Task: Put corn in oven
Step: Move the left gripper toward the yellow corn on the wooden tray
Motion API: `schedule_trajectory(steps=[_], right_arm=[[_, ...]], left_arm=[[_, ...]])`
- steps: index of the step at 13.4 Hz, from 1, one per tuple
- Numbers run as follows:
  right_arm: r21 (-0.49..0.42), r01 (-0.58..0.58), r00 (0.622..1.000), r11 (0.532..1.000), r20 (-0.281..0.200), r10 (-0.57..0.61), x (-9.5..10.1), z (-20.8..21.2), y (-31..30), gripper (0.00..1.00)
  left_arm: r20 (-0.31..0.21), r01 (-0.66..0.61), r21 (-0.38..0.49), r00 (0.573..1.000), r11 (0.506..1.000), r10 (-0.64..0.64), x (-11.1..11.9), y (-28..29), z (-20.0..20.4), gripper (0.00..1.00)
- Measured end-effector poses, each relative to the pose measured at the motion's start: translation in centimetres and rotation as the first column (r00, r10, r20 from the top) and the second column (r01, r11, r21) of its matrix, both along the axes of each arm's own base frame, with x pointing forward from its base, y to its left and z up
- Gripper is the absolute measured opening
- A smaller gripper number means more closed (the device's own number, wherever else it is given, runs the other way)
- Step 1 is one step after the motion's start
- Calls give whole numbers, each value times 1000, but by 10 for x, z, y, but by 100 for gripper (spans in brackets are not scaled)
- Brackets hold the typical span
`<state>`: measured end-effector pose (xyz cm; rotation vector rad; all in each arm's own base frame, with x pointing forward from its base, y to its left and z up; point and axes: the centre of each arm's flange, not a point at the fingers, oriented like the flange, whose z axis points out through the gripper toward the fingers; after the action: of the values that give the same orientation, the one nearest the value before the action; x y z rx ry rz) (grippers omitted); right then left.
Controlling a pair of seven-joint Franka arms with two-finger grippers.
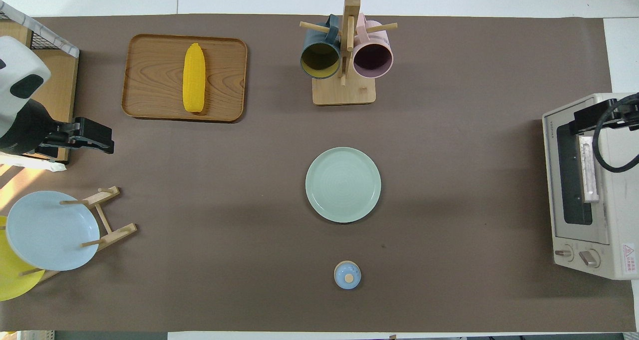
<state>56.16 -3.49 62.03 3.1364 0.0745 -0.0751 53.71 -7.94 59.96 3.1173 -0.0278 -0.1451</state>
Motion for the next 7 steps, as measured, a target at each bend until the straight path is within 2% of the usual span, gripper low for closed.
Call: schedule_trajectory(steps=[7], right_arm=[[0, -7, 1000, 1000, 0, 7, 0, 0, 4, 100]], left_arm=[[1, 0, 0, 1000, 1000, 0, 0, 0, 0, 100]])
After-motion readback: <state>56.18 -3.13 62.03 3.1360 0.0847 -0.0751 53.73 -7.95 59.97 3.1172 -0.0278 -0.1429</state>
